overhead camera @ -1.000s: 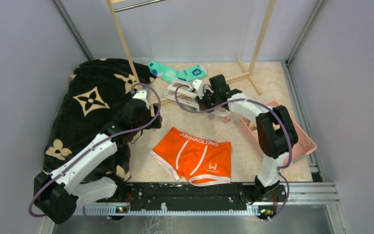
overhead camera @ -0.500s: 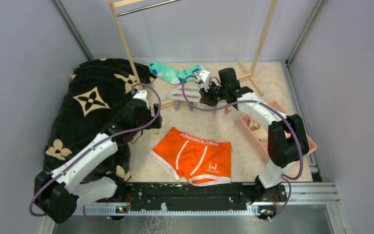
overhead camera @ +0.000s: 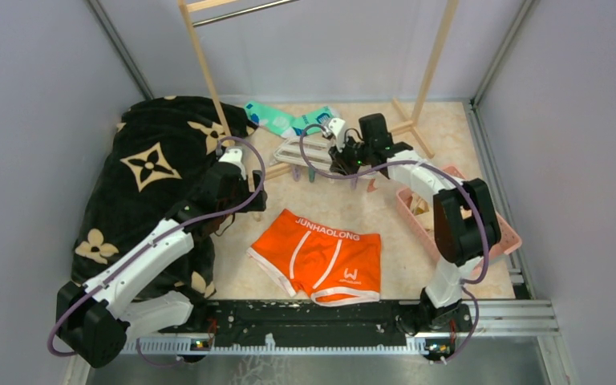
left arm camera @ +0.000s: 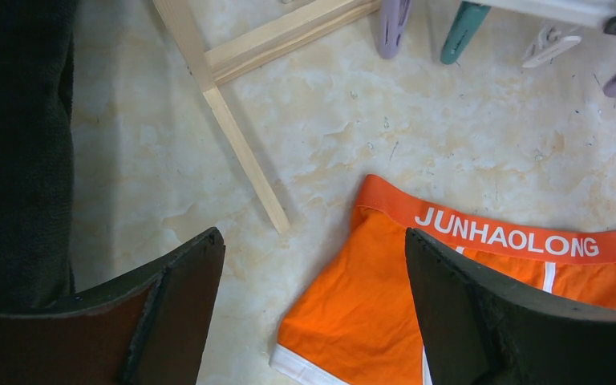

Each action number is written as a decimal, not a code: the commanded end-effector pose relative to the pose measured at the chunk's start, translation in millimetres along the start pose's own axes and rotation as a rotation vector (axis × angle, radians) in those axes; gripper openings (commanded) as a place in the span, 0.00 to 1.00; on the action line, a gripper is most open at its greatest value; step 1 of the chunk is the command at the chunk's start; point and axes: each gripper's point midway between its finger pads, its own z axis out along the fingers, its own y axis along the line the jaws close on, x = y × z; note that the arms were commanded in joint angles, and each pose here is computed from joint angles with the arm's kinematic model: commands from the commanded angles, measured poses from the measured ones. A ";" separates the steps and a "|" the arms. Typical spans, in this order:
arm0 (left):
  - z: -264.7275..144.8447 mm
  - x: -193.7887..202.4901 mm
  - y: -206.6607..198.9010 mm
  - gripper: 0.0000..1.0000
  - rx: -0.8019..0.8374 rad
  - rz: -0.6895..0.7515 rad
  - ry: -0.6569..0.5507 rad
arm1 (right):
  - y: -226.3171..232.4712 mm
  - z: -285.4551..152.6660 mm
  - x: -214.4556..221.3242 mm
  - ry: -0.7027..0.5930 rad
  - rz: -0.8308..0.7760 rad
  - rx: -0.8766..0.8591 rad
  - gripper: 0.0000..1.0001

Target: Clip the underwear to the hanger

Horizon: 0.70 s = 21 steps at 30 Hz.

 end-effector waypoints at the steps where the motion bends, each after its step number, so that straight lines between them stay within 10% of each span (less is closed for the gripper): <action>1: 1.1 -2.7 0.6 0.88 0.004 0.001 -0.011 | -9.6 -2.2 -14.9 -0.037 -0.054 0.017 0.29; 10: 2.9 -2.8 -0.7 0.88 0.008 -0.003 -0.010 | -44.6 -43.5 -63.6 -0.204 0.006 0.257 0.61; 21: 2.0 0.2 2.6 0.88 0.001 -0.007 -0.009 | -72.8 -22.9 -52.2 -0.183 0.089 0.293 0.64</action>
